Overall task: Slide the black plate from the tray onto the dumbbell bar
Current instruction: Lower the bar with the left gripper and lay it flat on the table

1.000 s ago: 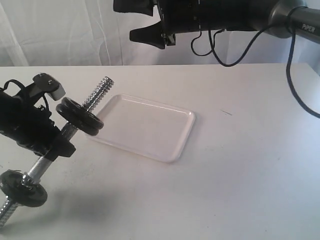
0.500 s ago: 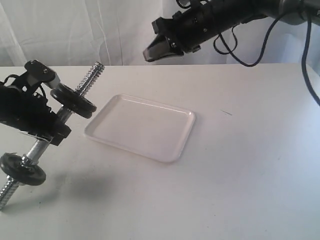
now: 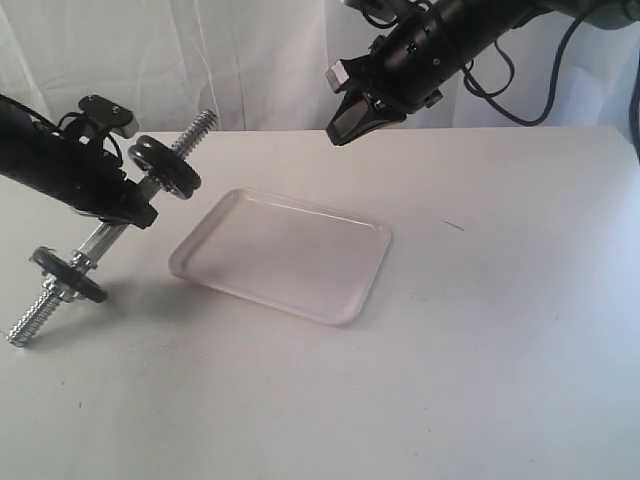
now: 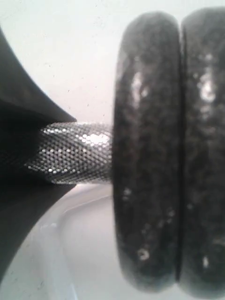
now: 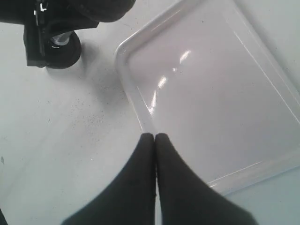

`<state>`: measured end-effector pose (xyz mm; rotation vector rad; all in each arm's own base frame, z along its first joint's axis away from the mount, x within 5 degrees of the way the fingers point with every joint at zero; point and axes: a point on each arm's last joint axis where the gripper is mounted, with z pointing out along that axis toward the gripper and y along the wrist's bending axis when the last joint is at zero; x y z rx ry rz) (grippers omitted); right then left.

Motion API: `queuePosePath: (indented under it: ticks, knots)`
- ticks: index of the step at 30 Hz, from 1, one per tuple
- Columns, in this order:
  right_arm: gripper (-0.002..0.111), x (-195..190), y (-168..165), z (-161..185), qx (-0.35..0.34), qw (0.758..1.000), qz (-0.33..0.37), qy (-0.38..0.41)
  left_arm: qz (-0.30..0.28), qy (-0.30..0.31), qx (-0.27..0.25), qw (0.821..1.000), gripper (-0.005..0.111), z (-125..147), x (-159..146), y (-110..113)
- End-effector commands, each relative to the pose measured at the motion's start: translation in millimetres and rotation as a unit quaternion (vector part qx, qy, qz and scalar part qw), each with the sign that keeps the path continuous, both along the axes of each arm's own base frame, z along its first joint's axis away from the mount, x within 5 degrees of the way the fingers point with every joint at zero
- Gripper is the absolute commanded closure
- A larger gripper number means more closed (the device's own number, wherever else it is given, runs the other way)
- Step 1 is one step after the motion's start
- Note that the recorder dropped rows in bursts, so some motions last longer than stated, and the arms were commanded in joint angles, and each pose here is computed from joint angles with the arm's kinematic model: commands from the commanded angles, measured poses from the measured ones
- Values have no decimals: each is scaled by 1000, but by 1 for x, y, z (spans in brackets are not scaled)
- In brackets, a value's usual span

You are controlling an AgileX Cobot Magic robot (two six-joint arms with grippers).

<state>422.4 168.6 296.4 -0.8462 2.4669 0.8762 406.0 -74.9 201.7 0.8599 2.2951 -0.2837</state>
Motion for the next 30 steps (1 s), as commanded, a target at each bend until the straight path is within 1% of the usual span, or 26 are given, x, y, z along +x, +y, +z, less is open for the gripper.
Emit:
queuePosePath:
  ticks: [1, 7, 11, 15, 19, 30]
  knots:
    - [108, -1, -4, 7, 3, 1000, -4, -4, 56, -62, -61, 995, 107, 40, 20, 2]
    - [108, -2, -4, 9, 3, 1000, -4, -7, 61, -44, -63, 995, 107, 21, 32, 0]
    - [108, -3, -5, 11, 4, 1000, -4, -9, 74, -39, -68, 994, 107, 14, 39, 0]
    - [108, -3, -5, 11, 4, 1000, -4, -9, 94, -43, -75, 992, 107, 12, 46, 1]
    - [108, -3, -5, 11, 4, 1000, -4, -9, 102, -39, -86, 990, 107, 11, 51, 0]
    - [108, -3, -5, 11, 4, 1000, -4, -9, 96, -23, -90, 991, 107, 5, 50, -1]
